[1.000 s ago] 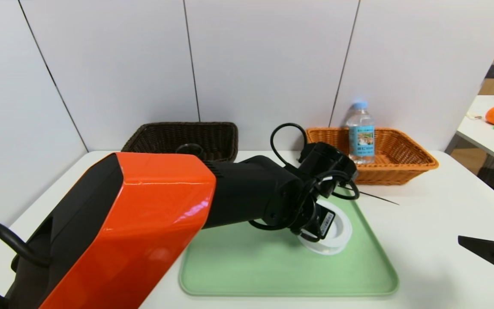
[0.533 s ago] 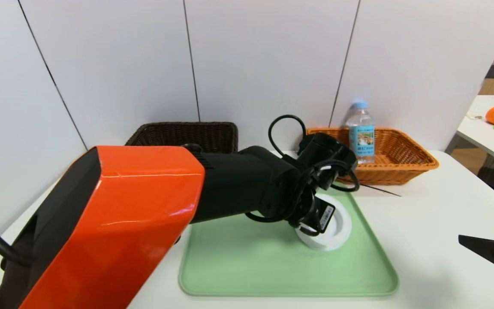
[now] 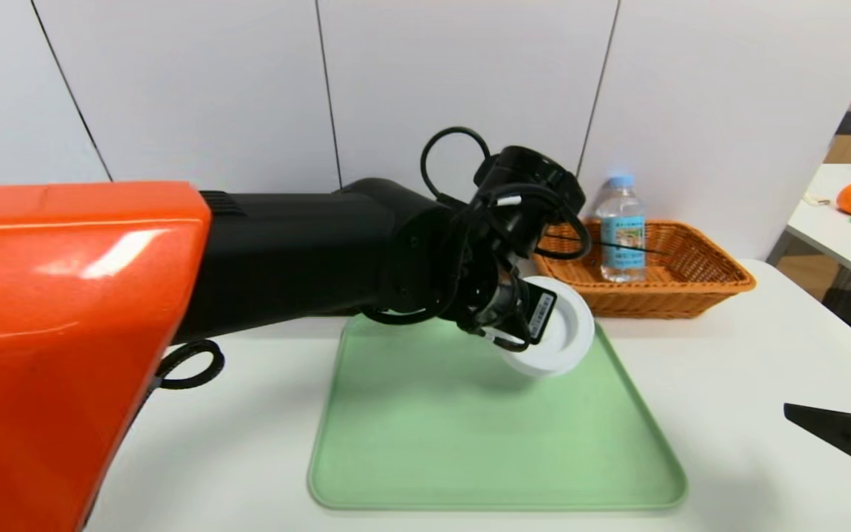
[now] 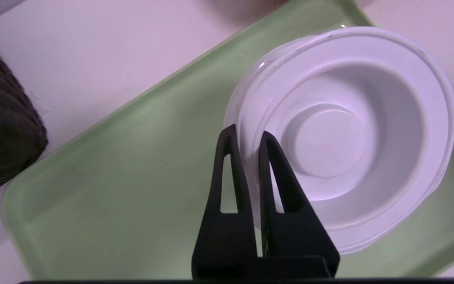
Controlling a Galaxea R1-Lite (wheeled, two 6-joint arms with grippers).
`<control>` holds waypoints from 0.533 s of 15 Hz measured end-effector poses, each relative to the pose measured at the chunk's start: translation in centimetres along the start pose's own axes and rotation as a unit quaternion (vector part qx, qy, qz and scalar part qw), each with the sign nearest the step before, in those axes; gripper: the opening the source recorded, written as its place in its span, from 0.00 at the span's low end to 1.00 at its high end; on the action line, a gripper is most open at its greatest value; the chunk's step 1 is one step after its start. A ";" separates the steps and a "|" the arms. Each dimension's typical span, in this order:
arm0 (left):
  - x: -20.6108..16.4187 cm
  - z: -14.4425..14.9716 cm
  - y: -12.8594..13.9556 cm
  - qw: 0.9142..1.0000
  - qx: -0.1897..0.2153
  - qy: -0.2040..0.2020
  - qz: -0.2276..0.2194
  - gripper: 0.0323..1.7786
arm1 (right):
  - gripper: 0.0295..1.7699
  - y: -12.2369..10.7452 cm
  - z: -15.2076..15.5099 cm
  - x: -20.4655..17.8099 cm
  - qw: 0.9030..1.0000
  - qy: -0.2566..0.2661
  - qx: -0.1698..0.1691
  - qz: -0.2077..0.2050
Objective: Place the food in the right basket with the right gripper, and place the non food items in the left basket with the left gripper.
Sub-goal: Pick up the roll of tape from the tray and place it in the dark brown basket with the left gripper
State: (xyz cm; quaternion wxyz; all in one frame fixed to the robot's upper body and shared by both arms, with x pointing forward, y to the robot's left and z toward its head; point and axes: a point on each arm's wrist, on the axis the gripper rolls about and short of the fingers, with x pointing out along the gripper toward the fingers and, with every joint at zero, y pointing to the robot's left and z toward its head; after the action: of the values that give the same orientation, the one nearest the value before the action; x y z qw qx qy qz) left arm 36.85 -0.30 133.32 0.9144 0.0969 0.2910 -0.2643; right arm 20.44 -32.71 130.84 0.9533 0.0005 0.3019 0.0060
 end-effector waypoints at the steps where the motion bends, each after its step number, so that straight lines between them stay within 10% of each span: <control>1: -0.7 0.6 1.0 1.000 -0.007 -0.008 0.007 0.05 | 0.96 0.0 0.0 0.0 1.000 0.000 0.000 0.000; 8: -5.8 3.6 10.4 0.994 -0.046 -0.054 0.088 0.05 | 0.96 0.0 0.0 0.0 1.000 -0.001 -0.001 0.004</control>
State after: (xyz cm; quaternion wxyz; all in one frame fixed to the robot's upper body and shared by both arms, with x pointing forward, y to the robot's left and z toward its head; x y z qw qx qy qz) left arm 40.19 9.71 139.83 0.9518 0.0654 0.2438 -0.1743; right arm 20.44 -32.67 130.88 0.9535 0.0010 0.3013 0.0102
